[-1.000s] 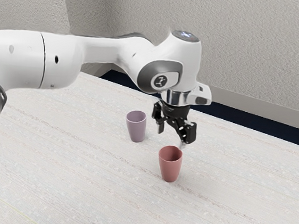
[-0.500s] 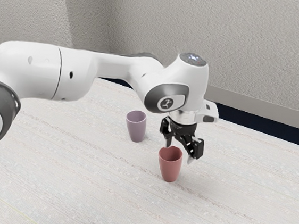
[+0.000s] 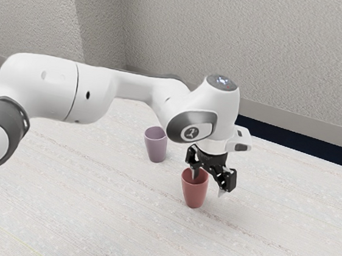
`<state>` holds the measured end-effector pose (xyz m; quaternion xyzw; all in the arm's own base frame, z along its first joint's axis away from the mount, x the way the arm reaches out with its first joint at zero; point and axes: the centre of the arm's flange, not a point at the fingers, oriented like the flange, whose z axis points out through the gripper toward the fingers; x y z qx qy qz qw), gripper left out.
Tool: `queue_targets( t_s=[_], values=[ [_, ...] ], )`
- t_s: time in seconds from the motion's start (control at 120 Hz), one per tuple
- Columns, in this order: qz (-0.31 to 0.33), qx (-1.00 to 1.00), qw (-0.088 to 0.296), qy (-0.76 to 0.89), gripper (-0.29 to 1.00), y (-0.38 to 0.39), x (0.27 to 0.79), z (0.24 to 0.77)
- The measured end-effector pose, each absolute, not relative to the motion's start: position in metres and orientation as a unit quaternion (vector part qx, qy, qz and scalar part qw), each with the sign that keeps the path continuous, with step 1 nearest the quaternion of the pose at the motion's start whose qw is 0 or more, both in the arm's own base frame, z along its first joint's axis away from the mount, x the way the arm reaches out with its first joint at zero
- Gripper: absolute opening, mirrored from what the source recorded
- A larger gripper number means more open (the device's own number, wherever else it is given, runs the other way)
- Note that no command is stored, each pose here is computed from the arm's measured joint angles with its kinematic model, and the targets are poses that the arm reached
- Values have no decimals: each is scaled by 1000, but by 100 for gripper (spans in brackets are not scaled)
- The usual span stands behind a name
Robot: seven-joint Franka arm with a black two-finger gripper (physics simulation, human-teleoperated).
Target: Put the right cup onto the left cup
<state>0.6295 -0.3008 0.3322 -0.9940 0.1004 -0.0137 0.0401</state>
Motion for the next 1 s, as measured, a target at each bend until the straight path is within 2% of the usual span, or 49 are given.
queue_targets(
  t_s=[0.358, 0.458, 0.842, 1.0],
  values=[
    [-17, -995, 43, 92, 70, -297, 635, 314],
    [-18, -995, 43, 92, 66, -297, 636, 309],
    [-24, -995, 40, 88, 16, -297, 637, 308],
    [-24, -995, 41, 87, 2, -297, 638, 308]
  ],
)
